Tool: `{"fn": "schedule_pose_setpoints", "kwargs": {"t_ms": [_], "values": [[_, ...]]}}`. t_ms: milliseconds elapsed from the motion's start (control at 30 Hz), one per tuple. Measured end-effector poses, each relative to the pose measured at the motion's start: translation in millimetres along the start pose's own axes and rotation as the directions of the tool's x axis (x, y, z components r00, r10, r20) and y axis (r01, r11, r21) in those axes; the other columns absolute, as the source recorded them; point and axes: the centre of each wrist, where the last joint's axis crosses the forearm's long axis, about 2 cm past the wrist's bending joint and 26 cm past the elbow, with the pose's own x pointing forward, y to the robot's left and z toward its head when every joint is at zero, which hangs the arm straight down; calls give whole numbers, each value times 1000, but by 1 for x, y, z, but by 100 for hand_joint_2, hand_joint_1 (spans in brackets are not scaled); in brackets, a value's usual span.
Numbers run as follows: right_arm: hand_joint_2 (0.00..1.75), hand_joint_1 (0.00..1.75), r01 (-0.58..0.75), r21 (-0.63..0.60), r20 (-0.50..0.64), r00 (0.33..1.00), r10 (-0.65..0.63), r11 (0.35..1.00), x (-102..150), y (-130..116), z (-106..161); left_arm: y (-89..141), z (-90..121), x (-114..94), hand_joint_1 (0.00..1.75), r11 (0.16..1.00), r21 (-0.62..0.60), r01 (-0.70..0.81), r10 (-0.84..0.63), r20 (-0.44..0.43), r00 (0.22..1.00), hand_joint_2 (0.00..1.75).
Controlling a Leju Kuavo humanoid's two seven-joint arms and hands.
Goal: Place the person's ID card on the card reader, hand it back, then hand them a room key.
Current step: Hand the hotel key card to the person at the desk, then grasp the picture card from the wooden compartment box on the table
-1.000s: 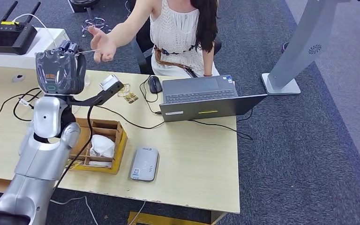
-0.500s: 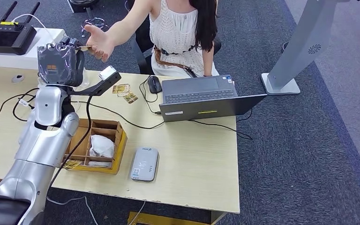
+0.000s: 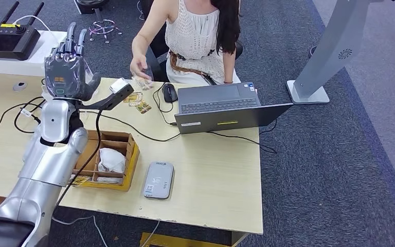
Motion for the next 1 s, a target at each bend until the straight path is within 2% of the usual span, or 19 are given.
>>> {"fn": "schedule_pose_setpoints", "kwargs": {"t_ms": [233, 367, 467, 667, 767, 867, 1000], "values": [[175, 0, 8, -5, 4, 1000, -8, 1000, -1, -1, 0, -10, 20, 6, 0, 999, -19, -40, 41, 17, 999, 175], [175, 0, 24, -13, 15, 1000, -24, 1000, -3, -3, 1, -12, 41, 15, 0, 996, -13, -94, 94, 52, 994, 175], [175, 0, 48, -25, 25, 999, -47, 999, -7, -5, 3, -14, 71, 26, 0, 992, -16, -129, 130, 87, 988, 175], [175, 0, 103, -55, 40, 994, -101, 993, -13, -10, 5, -14, 161, 41, 0, 987, -52, -154, 160, 166, 973, 175], [175, 0, 119, -65, 43, 992, -117, 991, -14, -11, 5, -11, 200, 44, 0, 983, -83, -162, 175, 190, 966, 175], [175, 0, 129, -72, 45, 991, -126, 989, -14, -11, 5, -7, 222, 46, 0, 980, -103, -172, 190, 200, 961, 175], [175, 0, 138, -82, 47, 990, -135, 987, -14, -12, 5, -3, 238, 47, 0, 971, -151, -185, 215, 214, 953, 175]]}}
